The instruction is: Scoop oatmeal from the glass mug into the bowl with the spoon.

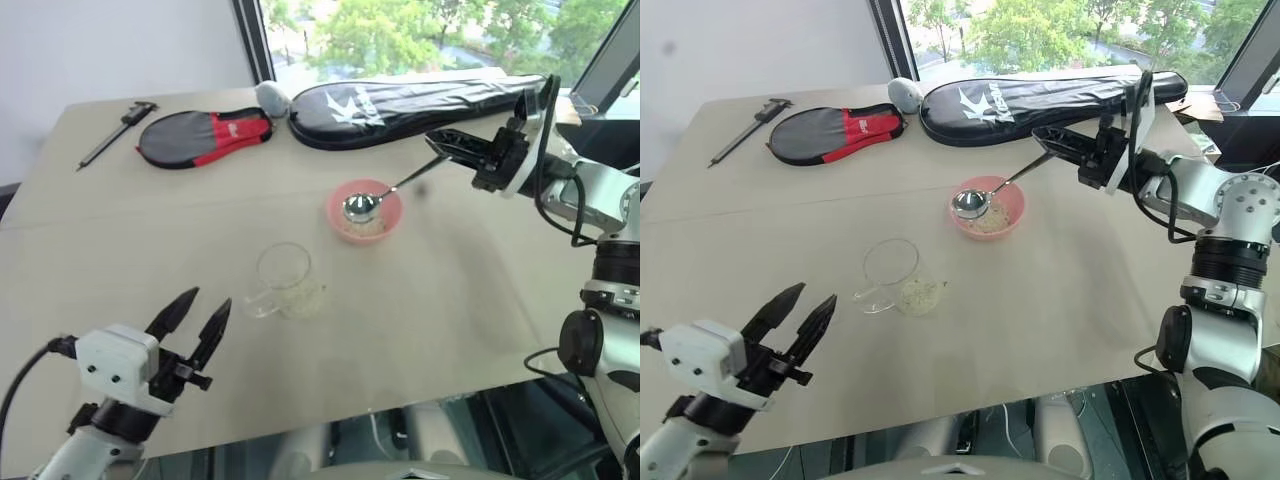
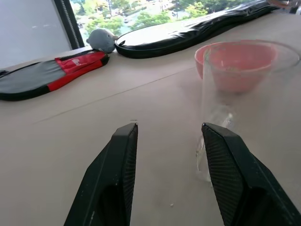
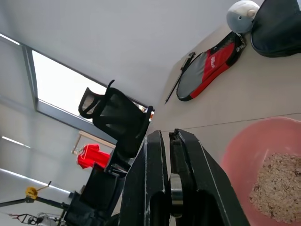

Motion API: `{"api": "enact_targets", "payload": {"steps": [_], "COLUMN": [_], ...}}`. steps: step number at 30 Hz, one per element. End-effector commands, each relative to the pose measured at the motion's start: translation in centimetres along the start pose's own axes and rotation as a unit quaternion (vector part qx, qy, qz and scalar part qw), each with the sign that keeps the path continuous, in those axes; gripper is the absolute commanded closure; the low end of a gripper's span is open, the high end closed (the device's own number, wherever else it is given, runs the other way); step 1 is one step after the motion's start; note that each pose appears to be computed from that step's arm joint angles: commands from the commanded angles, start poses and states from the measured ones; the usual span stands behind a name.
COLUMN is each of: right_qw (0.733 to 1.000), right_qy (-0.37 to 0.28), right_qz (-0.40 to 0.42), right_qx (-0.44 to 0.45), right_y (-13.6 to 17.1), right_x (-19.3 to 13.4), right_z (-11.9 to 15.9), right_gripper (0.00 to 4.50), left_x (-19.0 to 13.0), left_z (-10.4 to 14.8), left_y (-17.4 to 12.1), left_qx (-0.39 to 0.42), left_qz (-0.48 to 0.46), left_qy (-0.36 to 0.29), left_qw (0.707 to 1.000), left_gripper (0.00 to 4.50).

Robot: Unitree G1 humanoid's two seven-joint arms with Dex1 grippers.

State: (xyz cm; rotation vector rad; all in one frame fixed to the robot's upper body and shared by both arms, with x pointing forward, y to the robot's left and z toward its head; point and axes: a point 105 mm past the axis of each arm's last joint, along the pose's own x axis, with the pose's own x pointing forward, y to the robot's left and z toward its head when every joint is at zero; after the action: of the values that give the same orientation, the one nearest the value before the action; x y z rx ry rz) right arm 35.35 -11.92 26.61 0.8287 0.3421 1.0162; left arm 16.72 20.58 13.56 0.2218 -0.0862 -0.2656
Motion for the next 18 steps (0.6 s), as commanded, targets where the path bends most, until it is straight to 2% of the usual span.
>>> {"api": "enact_targets", "payload": {"steps": [1,7,18], "right_qw": [1.0,1.0,0.999], "right_qy": [-0.019,-0.017,-0.021], "right_qz": [0.012,0.01,-0.003], "right_qx": [-0.013,-0.017,-0.027], "right_y": [0.8,1.0,0.9], "right_x": [-0.2,-0.3,-0.7], "right_z": [0.8,0.7,0.5], "right_gripper": [4.5,4.5,4.5], "left_x": [0.3,1.8,4.2], "left_z": [-0.5,-1.9,-2.3], "left_y": [-1.4,-2.6,0.0], "left_qx": [0.023,0.05,0.065], "left_qz": [-0.017,-0.017,0.06], "left_qy": [-0.014,-0.027,-0.06], "left_qw": [0.999,0.998,0.994], "left_gripper": [2.29,2.29,2.29]}}
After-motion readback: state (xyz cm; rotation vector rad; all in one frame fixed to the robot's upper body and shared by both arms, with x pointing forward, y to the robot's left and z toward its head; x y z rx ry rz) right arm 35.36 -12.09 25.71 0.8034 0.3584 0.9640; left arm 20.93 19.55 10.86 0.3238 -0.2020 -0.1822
